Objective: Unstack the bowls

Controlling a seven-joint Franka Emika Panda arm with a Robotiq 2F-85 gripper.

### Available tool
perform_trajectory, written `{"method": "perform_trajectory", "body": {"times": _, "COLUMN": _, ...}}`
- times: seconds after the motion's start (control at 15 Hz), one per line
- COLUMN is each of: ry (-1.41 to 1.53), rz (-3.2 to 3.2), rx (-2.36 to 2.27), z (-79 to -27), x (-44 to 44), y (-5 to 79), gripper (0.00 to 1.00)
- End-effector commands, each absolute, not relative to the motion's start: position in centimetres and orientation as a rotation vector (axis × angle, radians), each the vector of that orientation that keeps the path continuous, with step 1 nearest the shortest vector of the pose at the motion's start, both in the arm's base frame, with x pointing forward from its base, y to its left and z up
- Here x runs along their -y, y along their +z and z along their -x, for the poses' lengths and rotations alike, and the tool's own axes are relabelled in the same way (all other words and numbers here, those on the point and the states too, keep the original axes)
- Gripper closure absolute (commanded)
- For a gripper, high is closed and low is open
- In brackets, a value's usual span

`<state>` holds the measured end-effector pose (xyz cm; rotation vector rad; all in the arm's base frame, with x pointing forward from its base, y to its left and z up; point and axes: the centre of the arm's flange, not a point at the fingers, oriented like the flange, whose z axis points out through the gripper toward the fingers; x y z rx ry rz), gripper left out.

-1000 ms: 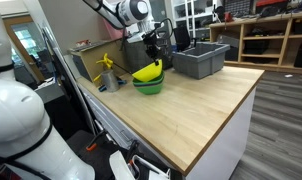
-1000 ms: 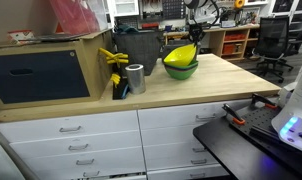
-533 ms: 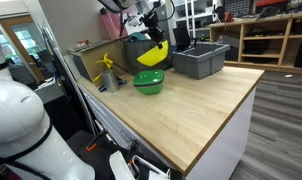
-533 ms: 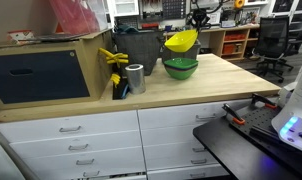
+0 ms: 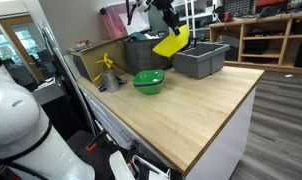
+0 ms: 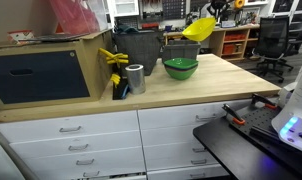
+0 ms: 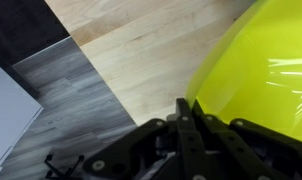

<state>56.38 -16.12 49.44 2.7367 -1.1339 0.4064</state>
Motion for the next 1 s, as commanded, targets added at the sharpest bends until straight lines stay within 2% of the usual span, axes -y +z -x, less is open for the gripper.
{"method": "perform_trajectory", "body": {"times": 0.0, "ry": 0.423, "rz": -2.631, "rx": 1.257, "z": -53.0, "x": 19.1, "y": 49.4, "gripper": 0.99}}
{"method": "perform_trajectory", "body": {"times": 0.53, "ry": 0.248, "rz": -2.452, "rx": 1.694, "z": -48.7, "x": 26.2, "y": 45.7, "gripper": 0.99}}
{"method": "perform_trajectory", "body": {"times": 0.93, "ry": 0.123, "rz": -2.413, "rx": 1.992, "z": -48.2, "x": 26.3, "y": 42.0, "gripper": 0.99}}
